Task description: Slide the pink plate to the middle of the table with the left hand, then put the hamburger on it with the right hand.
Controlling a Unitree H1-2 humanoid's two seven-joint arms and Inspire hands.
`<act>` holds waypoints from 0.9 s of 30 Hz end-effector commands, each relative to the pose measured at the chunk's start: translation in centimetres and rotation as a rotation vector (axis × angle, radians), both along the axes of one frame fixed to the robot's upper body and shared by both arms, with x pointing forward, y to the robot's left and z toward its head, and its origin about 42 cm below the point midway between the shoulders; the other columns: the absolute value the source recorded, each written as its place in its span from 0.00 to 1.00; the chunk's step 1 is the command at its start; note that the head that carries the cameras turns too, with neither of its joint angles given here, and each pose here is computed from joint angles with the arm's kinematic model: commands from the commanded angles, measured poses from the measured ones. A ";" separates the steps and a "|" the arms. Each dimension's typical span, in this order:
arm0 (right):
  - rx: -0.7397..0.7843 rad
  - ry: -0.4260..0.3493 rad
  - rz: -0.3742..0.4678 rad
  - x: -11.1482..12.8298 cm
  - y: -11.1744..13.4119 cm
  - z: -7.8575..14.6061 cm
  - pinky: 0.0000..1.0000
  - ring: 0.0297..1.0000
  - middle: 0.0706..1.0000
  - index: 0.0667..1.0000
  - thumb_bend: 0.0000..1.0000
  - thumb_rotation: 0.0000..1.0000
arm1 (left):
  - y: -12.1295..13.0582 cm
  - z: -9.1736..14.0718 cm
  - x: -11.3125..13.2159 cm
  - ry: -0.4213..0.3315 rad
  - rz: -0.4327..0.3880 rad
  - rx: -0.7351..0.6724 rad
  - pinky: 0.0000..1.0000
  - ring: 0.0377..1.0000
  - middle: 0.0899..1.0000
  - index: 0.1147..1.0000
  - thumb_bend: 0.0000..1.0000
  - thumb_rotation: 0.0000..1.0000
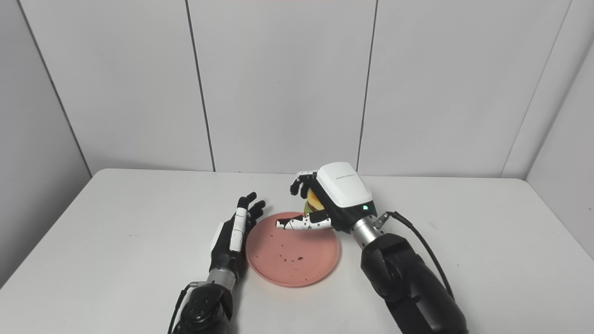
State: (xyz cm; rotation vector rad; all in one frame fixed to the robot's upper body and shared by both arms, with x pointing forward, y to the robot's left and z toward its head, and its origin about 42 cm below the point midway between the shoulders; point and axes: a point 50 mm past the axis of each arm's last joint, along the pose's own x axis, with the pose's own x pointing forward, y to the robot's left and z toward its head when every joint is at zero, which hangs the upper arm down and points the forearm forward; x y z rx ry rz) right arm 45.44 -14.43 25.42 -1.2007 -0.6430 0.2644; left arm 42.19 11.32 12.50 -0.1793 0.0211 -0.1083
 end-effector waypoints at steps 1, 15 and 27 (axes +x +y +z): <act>0.022 -0.116 0.061 0.6 1.2 3.7 0.32 0.37 0.43 0.48 0.67 0.68 | -2.3 0.9 0.3 -0.015 -0.046 -0.006 0.99 0.92 0.86 0.87 0.91 0.98; 0.058 -0.057 0.111 0.9 2.5 2.4 0.41 0.44 0.47 0.48 0.65 0.65 | -2.9 0.6 0.3 -0.013 -0.048 -0.007 0.97 0.91 0.88 0.88 0.91 1.00; 0.095 0.003 0.125 1.4 2.7 -0.6 0.41 0.45 0.48 0.47 0.63 0.63 | -3.0 0.2 0.3 -0.028 -0.045 -0.003 0.96 0.90 0.88 0.88 0.91 1.00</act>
